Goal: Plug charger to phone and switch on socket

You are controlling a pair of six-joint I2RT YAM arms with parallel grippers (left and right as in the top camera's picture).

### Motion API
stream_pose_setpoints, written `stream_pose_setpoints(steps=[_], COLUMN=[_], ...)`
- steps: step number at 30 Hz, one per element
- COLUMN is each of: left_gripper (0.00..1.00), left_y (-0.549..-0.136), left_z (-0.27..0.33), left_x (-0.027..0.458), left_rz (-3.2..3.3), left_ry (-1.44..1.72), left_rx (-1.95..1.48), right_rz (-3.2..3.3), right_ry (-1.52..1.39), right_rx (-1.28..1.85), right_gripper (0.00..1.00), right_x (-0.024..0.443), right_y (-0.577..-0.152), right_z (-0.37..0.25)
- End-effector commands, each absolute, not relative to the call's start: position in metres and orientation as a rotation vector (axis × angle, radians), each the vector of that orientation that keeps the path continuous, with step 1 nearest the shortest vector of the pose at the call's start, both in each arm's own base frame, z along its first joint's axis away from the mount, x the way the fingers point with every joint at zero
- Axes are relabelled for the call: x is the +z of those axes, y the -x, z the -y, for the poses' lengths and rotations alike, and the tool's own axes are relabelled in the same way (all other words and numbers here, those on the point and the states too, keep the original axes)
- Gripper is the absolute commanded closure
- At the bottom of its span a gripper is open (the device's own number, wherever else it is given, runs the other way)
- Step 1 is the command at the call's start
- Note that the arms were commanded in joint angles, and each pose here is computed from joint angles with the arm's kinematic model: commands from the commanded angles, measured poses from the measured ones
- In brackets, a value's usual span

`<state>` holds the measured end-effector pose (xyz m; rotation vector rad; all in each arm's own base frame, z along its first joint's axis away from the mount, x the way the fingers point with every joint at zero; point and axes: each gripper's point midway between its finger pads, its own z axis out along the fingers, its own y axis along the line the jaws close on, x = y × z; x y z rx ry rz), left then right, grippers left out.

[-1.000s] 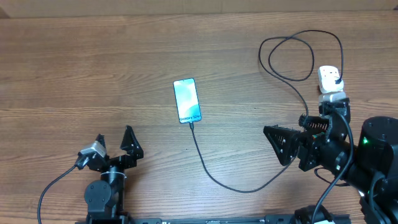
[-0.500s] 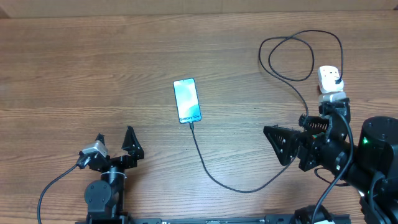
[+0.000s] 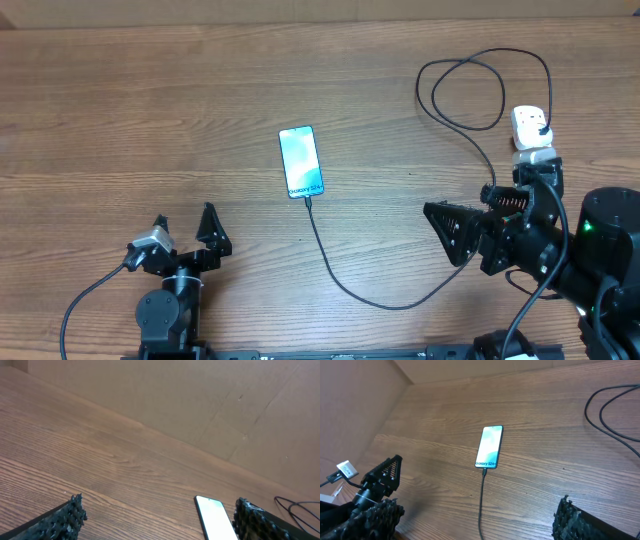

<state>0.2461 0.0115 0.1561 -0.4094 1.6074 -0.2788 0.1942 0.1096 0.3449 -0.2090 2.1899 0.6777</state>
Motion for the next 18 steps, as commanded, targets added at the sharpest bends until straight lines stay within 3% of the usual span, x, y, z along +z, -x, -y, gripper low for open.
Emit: stream_pose_setpoints(steps=[1, 10, 18], left_gripper=[0.00, 0.00, 0.00], left_y=[-0.246, -0.246, -0.246], left_z=[-0.013, -0.013, -0.013], left_x=[0.157, 0.157, 0.157], left_rz=[-1.602, -1.602, -1.602], left_ry=[0.393, 0.393, 0.393], left_rx=[-0.264, -0.264, -0.264], right_rz=[-2.178, -2.131, -1.896], right_ry=[0.222, 0.275, 0.273], right_rx=[0.679, 0.492, 0.461], right_gripper=[0.00, 0.00, 0.00], right_x=[0.348, 0.321, 0.270], right_y=[-0.193, -0.209, -0.214], right_z=[-0.110, -0.093, -0.088])
